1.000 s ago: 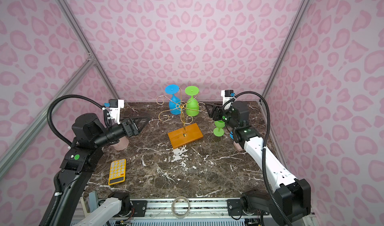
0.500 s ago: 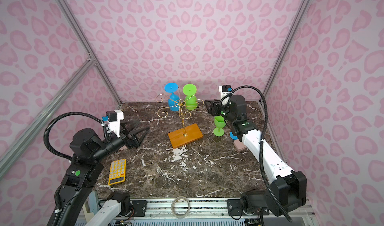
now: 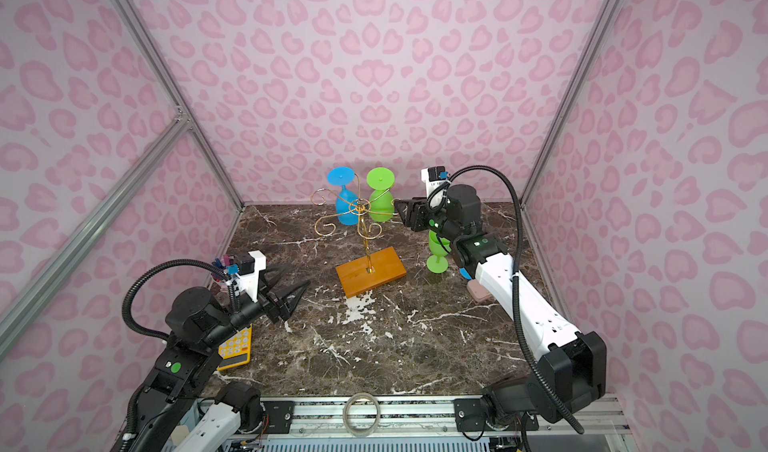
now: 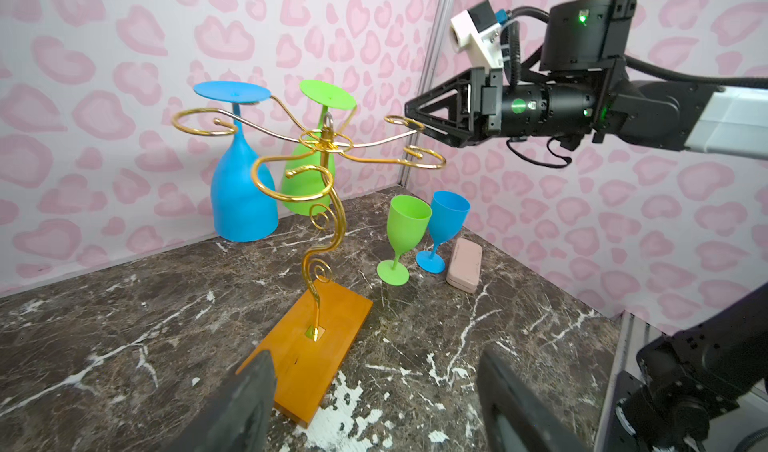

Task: Take the wine glass off the wine glass rack
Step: 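Move the left gripper to the rack stem while the right nears the green glass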

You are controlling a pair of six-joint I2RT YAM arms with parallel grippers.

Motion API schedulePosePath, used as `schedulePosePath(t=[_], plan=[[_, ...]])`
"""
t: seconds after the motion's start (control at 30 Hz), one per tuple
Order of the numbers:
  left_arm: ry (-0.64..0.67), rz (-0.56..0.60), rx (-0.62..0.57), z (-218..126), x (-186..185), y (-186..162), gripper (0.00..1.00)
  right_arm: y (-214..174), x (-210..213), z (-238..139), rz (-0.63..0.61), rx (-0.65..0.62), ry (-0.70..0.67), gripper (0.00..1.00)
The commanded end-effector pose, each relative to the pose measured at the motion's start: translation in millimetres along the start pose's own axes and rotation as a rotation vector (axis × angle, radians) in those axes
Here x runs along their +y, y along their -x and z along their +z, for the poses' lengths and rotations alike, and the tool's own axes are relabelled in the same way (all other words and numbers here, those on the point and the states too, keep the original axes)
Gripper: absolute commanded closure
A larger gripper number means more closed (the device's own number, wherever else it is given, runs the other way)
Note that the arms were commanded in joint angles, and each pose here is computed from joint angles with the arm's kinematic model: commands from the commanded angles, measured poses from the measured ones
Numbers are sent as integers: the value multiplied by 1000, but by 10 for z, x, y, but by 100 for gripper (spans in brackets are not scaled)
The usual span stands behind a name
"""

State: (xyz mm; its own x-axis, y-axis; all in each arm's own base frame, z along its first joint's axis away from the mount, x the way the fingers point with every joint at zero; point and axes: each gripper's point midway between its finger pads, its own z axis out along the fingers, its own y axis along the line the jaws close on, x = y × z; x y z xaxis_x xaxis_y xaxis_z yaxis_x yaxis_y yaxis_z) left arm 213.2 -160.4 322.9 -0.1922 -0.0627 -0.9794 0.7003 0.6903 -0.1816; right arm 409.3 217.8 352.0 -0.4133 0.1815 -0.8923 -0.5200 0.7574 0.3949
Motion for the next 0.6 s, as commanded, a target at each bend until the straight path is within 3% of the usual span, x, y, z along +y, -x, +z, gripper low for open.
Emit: schedulePosePath(t=[0.0, 0.23, 0.57], plan=[[69, 51, -15, 129, 86, -14, 25, -47, -46, 43, -8, 9, -24, 37], [102, 176, -19, 524, -116, -200, 27, -1, -14, 46, -8, 1, -13, 37], [153, 306, -172, 1090, -225, -258, 28, 14, 28, 46, -11, 3, 7, 37]])
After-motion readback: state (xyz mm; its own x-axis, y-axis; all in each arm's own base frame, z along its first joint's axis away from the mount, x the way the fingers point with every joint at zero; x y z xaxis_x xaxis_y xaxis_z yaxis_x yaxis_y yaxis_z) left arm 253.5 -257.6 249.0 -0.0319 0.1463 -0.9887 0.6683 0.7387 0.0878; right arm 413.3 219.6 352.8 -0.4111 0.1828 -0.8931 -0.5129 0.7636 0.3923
